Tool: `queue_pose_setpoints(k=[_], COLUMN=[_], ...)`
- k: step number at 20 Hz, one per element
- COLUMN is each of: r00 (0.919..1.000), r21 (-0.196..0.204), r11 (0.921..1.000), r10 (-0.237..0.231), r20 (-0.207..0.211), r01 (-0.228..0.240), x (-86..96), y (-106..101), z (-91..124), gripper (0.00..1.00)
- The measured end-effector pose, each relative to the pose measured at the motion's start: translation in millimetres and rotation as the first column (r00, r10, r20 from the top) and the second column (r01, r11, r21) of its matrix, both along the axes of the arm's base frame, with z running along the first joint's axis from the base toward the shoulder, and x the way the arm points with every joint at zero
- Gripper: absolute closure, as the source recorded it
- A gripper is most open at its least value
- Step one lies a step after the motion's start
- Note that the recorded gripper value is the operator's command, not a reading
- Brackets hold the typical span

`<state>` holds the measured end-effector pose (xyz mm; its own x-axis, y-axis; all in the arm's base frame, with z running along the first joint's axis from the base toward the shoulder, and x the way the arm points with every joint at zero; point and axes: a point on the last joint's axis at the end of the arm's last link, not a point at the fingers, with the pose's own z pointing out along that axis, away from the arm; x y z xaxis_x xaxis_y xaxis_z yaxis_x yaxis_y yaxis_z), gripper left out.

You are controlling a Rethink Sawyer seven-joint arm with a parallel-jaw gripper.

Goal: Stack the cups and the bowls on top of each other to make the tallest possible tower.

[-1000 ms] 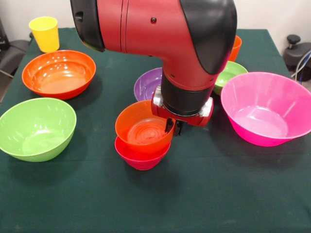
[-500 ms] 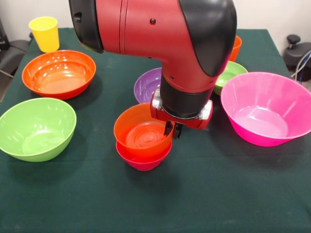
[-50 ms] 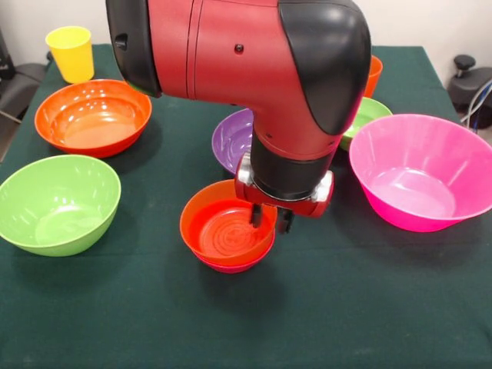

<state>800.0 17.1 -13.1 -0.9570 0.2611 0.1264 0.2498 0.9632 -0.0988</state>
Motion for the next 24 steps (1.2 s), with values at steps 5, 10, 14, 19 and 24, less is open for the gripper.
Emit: queue_pose_setpoints(k=[5,10,14,19,24], r00=[0.9999,0.9998,0.9997,0.9997,0.9991], r21=[-0.004,-0.007,-0.007,-0.007,-0.001], r11=[1.0000,1.0000,1.0000,1.0000,0.9999], r10=[-0.001,0.000,0.000,-0.002,-0.015], r20=[0.014,0.021,0.023,0.024,-0.040], r01=[0.001,0.000,0.000,0.002,0.015], x=[5.4,8.1,8.7,11.4,12.6], y=[-1.7,-2.7,-2.8,-3.1,-3.6], z=[-0.8,-1.3,0.1,11.1,57.8], gripper=[0.00,0.00,0.00,0.00,0.00])
